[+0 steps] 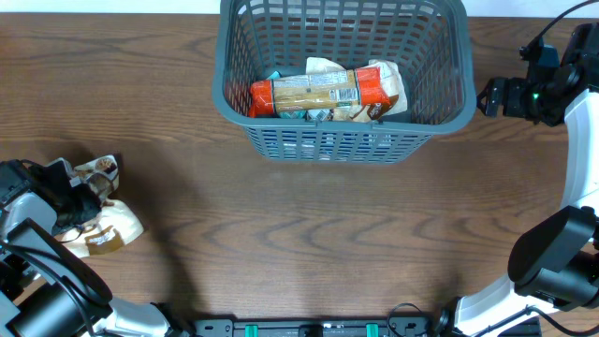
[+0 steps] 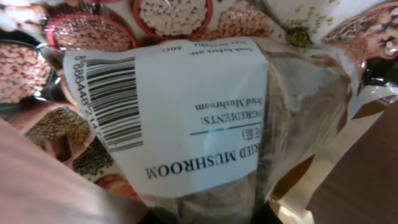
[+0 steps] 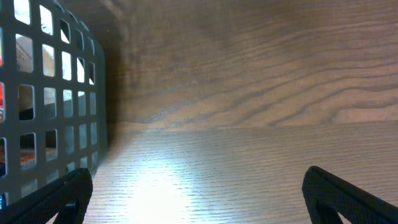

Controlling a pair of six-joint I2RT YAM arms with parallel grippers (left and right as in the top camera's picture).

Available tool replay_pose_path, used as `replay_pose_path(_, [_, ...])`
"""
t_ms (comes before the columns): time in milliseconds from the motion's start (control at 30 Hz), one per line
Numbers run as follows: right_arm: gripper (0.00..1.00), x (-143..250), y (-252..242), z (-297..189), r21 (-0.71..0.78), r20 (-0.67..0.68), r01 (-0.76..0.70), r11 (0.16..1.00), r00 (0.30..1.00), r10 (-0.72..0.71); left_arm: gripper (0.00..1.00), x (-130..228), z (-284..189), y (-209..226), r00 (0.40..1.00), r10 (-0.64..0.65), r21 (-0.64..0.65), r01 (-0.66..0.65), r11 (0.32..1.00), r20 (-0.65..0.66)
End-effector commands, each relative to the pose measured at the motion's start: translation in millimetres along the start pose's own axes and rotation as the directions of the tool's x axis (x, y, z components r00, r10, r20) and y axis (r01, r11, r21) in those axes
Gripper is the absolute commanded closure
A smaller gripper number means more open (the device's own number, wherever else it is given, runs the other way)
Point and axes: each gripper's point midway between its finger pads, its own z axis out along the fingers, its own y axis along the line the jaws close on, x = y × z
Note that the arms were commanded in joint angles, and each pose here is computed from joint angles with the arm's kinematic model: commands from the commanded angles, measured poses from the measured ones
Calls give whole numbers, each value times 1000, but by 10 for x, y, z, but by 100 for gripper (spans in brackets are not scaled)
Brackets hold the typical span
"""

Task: Pack container
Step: 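Grasp the clear dried-mushroom bag with the left gripper and lift it, then carry the mushroom bag into the basket and open the left gripper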

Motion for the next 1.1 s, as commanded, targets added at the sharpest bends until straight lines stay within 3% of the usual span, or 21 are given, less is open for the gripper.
replay_pose_path(0, [1, 32, -38, 30, -3, -11, 9, 1000, 1000, -9, 94, 106, 53, -318, 997, -68, 175, 71, 982, -23])
replay_pose_path(133, [1, 33, -36, 30, -3, -11, 10, 1000, 1000, -10, 94, -7, -75, -480, 999, -42, 192, 40, 981, 11])
replay_pose_path(267, [1, 38, -35, 30, -4, -13, 9, 1000, 1000, -9, 94, -268, -387, -846, 993, 68, 208, -86, 974, 94])
replay_pose_path(533, [1, 38, -34, 30, -4, -13, 9, 1000, 1000, -9, 94, -1015, -1444, -1793, 928, 274, 127, -313, 941, 252])
replay_pose_path(667, [1, 51, -32, 30, -5, -19, 8, 1000, 1000, -8, 94, -1419, -2157, -2277, 843, 355, 55, -409, 911, 405])
replay_pose_path(800, [1, 78, -26, 29, -8, -30, 6, 1000, 1000, -6, 94, -1719, -2951, -2742, 741, 331, 70, -452, 889, 585])
replay_pose_path(900, [1, 90, -23, 29, -9, -34, 5, 1000, 999, -5, 94, -1746, -3386, -3088, 639, 363, 60, -541, 839, 678])
replay_pose_path(1067, [1, 89, -24, 29, -8, -34, 5, 1000, 999, -5, 94, -1533, -3750, -3743, 442, 461, 2, -724, 690, 769])
